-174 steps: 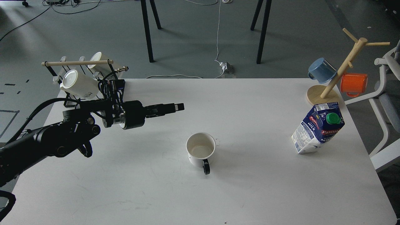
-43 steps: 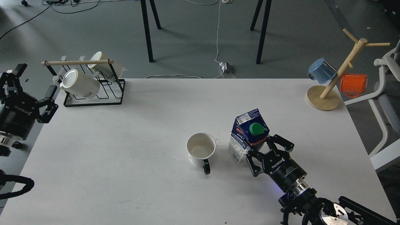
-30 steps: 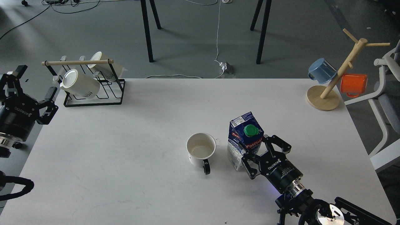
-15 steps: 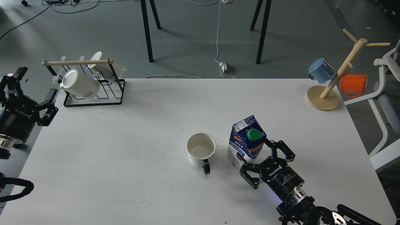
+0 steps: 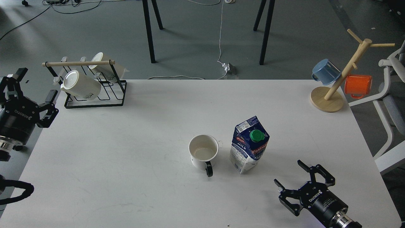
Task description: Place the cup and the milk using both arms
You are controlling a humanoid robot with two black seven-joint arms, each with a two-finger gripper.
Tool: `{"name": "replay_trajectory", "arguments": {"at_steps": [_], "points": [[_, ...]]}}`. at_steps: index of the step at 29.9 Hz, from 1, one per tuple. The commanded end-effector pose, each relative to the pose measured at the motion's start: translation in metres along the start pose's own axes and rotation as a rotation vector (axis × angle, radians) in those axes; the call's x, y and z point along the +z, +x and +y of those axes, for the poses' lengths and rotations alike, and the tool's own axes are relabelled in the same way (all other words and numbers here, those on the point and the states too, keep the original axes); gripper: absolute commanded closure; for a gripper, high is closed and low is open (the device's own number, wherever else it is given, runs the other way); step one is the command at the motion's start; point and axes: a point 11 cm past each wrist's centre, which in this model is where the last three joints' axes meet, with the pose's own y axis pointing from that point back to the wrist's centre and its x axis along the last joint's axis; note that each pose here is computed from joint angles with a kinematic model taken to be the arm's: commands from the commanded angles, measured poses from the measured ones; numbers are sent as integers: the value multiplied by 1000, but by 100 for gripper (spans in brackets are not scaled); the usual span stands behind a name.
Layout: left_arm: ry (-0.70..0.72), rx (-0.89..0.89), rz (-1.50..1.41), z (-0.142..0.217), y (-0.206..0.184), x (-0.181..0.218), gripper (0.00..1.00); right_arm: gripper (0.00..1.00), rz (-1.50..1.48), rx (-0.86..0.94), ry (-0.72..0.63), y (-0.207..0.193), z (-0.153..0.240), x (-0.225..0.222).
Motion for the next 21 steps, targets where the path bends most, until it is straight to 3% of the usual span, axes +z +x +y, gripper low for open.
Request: {"name": "replay_trajectory", "arguments": {"at_steps": [1, 4, 9, 15, 21], "points": [[-1, -2, 6, -1, -2, -1, 2, 3, 62, 64, 129, 11, 25, -53], [-1, -2, 6, -1, -2, -1, 2, 3, 124, 33, 329, -5, 33, -117], [1, -3, 10, 0, -3, -3, 1, 3, 211, -96, 518, -57, 26, -193], [-16, -8, 28, -5, -10, -3, 1, 2, 318, -189, 600, -110, -4, -251], [-27, -15, 37, -8, -14, -2, 1, 2, 321, -217, 627, -122, -15, -261]]}}
